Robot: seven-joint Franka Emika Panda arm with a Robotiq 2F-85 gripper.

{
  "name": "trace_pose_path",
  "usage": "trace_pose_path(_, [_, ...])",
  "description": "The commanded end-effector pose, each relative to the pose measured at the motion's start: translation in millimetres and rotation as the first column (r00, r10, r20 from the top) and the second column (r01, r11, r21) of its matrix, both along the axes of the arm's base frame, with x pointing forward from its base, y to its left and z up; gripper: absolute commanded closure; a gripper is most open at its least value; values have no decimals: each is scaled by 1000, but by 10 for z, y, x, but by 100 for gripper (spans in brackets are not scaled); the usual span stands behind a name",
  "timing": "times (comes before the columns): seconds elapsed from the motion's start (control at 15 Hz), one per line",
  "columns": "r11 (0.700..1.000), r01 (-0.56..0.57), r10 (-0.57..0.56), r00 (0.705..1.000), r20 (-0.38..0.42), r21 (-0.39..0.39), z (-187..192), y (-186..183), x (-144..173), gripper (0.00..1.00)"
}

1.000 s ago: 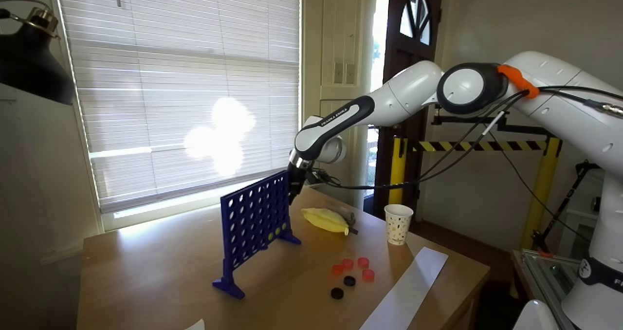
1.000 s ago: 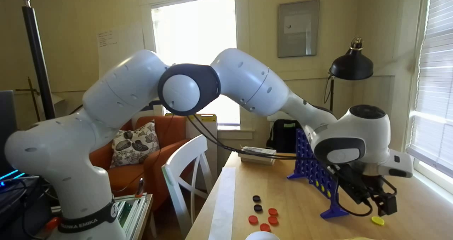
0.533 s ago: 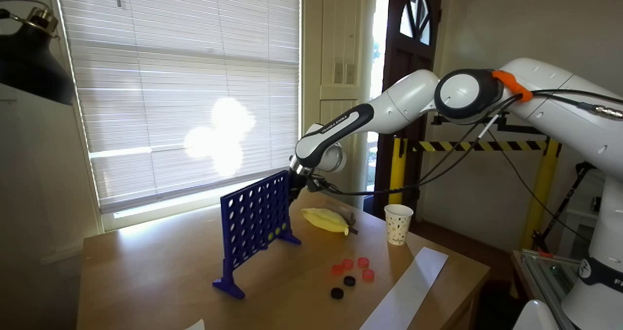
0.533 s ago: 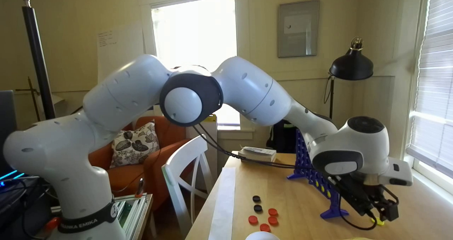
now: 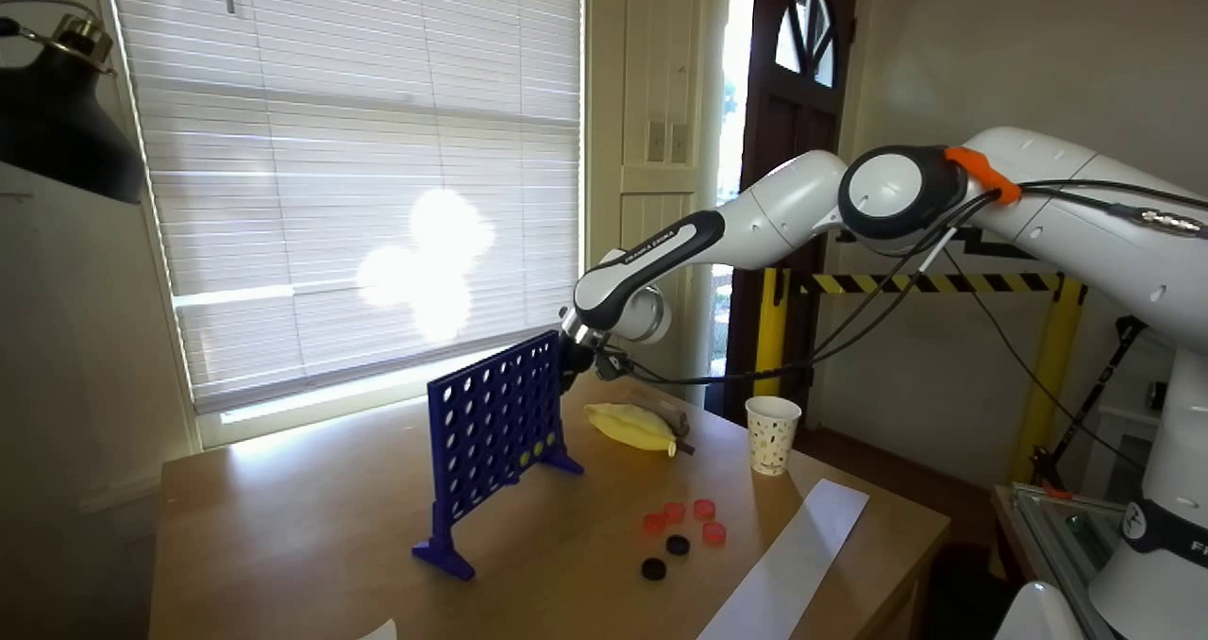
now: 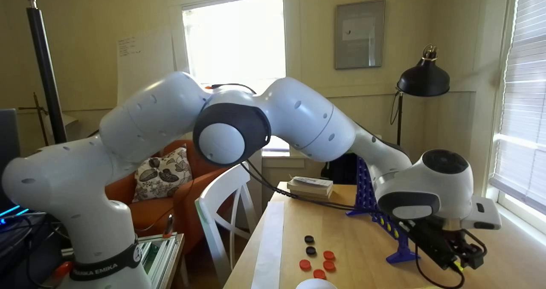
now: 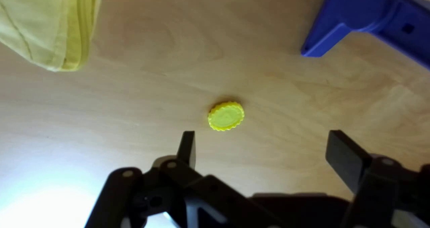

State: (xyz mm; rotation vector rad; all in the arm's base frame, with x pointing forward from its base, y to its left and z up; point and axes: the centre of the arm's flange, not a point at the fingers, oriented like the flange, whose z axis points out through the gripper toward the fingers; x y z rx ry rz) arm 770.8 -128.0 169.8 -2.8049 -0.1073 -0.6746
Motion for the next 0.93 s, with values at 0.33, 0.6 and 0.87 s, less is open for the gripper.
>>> trace_pose_path(0.33, [999, -51, 51, 997, 66, 4, -238, -76, 230, 0])
trace_pose_path(0.6, [998, -66, 67, 995, 72, -16, -317, -37, 268, 0])
trace_pose_path(0.87, [998, -63, 66, 993, 95, -24, -375, -2, 320, 0])
